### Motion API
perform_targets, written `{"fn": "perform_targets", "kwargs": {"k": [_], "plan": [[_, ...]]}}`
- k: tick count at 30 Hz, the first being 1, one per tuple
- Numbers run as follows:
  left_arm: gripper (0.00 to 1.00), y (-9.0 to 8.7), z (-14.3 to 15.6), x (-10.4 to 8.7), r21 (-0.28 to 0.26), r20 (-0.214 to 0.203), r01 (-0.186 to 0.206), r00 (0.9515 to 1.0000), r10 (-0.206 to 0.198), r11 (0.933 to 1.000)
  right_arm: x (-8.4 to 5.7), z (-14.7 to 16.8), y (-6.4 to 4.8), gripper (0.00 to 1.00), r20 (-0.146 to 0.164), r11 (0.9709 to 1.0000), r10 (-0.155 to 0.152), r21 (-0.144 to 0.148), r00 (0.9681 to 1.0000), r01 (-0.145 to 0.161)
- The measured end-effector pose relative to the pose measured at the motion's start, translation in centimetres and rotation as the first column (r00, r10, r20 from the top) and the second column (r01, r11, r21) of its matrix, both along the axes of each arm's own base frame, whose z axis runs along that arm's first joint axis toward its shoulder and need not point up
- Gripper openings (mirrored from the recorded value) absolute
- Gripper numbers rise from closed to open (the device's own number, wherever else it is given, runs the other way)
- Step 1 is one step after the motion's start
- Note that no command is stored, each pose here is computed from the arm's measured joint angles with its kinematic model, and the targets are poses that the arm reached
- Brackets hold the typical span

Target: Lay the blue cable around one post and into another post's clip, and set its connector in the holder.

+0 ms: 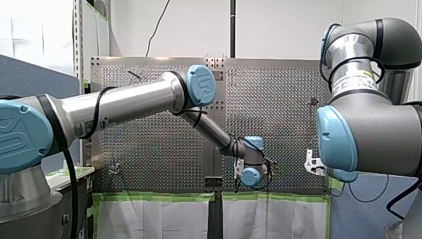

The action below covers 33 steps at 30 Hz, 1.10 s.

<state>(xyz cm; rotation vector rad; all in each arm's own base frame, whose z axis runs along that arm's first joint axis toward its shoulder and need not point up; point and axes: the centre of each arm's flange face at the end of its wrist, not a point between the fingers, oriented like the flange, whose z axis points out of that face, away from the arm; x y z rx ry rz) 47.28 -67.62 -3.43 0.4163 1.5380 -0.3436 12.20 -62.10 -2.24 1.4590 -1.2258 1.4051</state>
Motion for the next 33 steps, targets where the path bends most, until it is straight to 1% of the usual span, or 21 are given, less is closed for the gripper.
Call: {"fn": "perform_targets", "kwargs": {"k": [5,13,17,22,25,29,33], "plan": [[0.0,0.3,-0.3,0.0,-0.003,-0.009,-0.002,1.0,0.002,1.0,0.0,0.4,-0.6,0.0,0.019,1.0,0.002,-0.005,0.9998,-0.002],[0.0,0.3,-0.2,0.1,-0.004,-0.01,-0.002,0.9999,0.002,1.0,-0.1,0.5,-0.8,0.0,0.027,1.0,-0.001,-0.006,0.9996,0.001],[0.0,0.2,-0.6,-0.7,0.013,-0.016,0.008,0.9998,-0.008,0.9999,0.1,0.3,-0.5,0.0,0.017,1.0,-0.001,0.003,0.9999,0.001],[0.0,1.0,-2.2,-1.7,0.051,-0.038,0.013,0.9992,-0.011,0.9986,0.4,0.0,-0.1,0.0,0.001,0.9999,0.004,0.013,1.0,-0.004],[0.0,1.4,-2.7,-2.1,0.078,-0.041,0.015,0.9991,-0.011,0.9968,0.3,0.0,-0.1,0.0,-0.008,0.9998,0.004,0.018,1.0,-0.004],[0.0,1.2,-2.1,-2.3,0.086,-0.032,0.02,0.9993,-0.017,0.9961,-0.1,0.1,-0.1,0.0,-0.015,0.9998,0.005,0.019,0.9999,-0.005],[0.0,0.6,-0.2,-2.0,0.065,-0.014,0.021,0.9997,-0.02,0.9977,-0.4,0.2,-0.2,0.0,-0.014,0.9998,0.009,0.016,0.9999,-0.009]]}}
